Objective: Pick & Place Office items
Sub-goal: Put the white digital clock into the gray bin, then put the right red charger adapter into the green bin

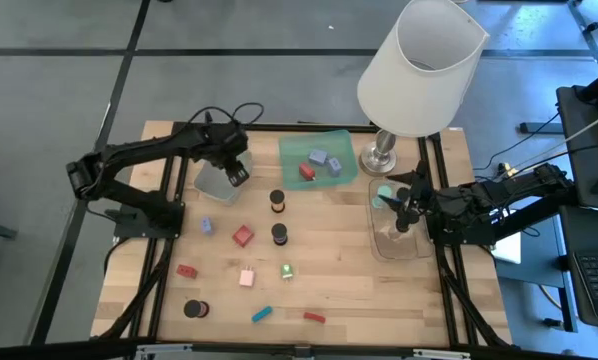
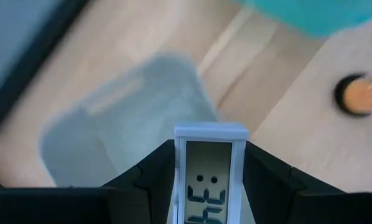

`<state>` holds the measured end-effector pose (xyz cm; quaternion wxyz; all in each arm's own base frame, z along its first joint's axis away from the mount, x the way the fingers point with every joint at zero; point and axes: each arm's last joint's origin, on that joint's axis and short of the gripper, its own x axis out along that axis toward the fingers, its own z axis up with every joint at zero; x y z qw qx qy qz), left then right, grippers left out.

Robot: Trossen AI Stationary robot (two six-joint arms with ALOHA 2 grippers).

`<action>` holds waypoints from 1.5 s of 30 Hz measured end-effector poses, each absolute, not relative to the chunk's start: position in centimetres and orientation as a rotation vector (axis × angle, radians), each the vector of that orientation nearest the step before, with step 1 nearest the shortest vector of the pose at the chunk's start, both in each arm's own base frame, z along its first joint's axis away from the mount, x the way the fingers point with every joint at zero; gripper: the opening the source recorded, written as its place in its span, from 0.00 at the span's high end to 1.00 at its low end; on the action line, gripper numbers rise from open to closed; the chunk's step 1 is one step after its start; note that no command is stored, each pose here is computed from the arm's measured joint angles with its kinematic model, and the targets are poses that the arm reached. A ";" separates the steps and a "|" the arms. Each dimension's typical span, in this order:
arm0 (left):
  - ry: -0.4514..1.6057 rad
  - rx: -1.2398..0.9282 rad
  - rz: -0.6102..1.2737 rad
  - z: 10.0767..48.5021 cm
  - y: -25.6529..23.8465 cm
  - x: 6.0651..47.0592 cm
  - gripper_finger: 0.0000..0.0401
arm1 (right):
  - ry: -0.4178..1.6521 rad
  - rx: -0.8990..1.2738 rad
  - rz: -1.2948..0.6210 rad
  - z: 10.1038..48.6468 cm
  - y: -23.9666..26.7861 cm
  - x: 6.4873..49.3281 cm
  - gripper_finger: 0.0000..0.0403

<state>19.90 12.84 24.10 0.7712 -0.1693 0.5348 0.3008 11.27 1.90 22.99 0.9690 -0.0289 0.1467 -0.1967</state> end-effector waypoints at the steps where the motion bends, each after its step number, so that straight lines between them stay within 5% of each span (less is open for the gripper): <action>1: 1.177 -0.391 0.666 23.3 12.9 19.6 0.61 | 0.291 -0.056 -0.423 23.0 1.8 11.3 0.30; 14: 1.226 -0.503 0.717 18.3 12.8 17.7 0.59 | 0.295 -0.069 -0.487 22.9 1.6 11.1 0.30; 33: 1.194 -0.459 0.765 19.7 13.4 18.2 0.46 | 0.305 -0.085 -0.450 22.9 1.7 11.2 0.30; 45: 1.103 -0.568 0.471 23.4 11.5 21.1 0.46 | 0.306 -0.085 -0.447 22.9 1.7 11.2 0.30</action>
